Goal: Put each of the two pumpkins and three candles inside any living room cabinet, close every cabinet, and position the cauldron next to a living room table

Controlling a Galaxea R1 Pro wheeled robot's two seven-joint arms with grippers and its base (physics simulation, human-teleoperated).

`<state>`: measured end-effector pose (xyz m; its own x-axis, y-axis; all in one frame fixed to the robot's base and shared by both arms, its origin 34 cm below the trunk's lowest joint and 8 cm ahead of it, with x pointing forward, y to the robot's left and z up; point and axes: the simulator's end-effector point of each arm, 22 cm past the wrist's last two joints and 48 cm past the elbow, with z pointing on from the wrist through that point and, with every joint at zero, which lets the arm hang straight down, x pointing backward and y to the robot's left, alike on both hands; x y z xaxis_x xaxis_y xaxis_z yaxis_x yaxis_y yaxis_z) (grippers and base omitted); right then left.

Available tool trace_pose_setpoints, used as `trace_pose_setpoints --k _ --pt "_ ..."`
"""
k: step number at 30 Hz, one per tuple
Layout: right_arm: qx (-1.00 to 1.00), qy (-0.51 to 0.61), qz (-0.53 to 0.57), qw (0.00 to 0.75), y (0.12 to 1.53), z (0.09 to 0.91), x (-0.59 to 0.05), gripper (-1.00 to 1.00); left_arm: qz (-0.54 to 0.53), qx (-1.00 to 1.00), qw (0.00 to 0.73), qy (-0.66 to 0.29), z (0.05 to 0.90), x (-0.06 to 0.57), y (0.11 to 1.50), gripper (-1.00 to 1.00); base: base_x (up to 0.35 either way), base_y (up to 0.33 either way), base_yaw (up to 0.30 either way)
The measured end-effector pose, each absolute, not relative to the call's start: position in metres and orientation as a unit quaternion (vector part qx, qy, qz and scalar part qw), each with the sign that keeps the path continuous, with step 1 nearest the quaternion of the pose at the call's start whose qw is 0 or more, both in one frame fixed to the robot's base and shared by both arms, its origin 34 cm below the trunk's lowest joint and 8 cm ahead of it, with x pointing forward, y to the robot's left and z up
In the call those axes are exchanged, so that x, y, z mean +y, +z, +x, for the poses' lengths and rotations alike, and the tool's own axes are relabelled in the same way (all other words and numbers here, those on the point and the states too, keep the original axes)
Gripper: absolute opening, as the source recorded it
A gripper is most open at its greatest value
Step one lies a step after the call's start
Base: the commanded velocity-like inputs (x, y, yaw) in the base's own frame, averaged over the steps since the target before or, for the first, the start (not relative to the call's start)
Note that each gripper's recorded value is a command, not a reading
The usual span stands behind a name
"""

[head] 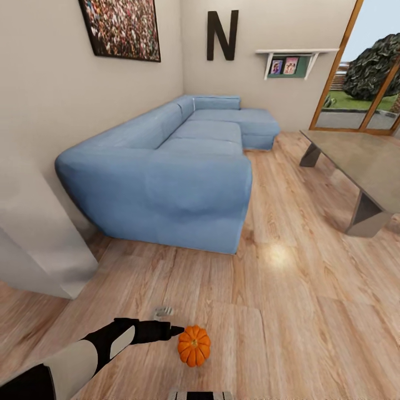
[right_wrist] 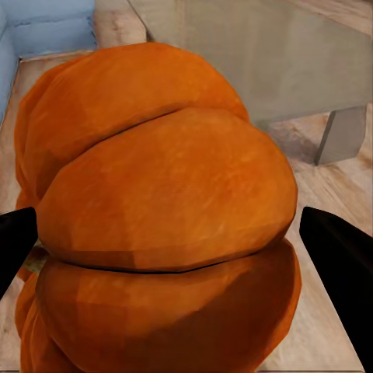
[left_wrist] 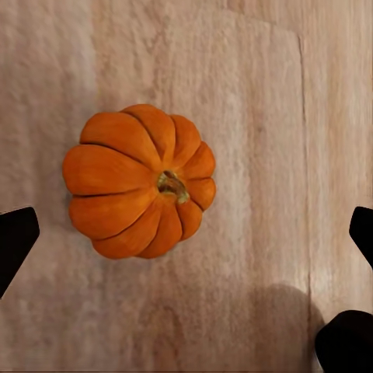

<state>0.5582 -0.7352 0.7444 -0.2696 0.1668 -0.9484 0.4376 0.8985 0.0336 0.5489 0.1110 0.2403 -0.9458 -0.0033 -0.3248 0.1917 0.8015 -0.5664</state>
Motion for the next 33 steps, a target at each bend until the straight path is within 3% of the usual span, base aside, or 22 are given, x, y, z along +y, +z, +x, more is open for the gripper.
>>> trace_pose_setpoints --k 5,13,33 --pt "0.794 -0.120 0.191 0.565 0.734 0.563 -0.735 -1.00 0.048 0.933 0.148 -0.325 0.543 0.110 0.234 1.00 0.000 0.000 0.000" --pt "0.802 -0.124 0.189 0.552 0.718 0.570 -0.736 -1.00 0.058 0.869 0.129 -0.475 0.523 0.109 0.273 1.00 0.000 0.000 0.000" --pt "0.826 -0.125 0.186 0.518 0.668 0.588 -0.732 -1.00 0.023 0.859 0.115 -0.498 0.516 0.143 0.252 1.00 0.000 0.000 0.000"
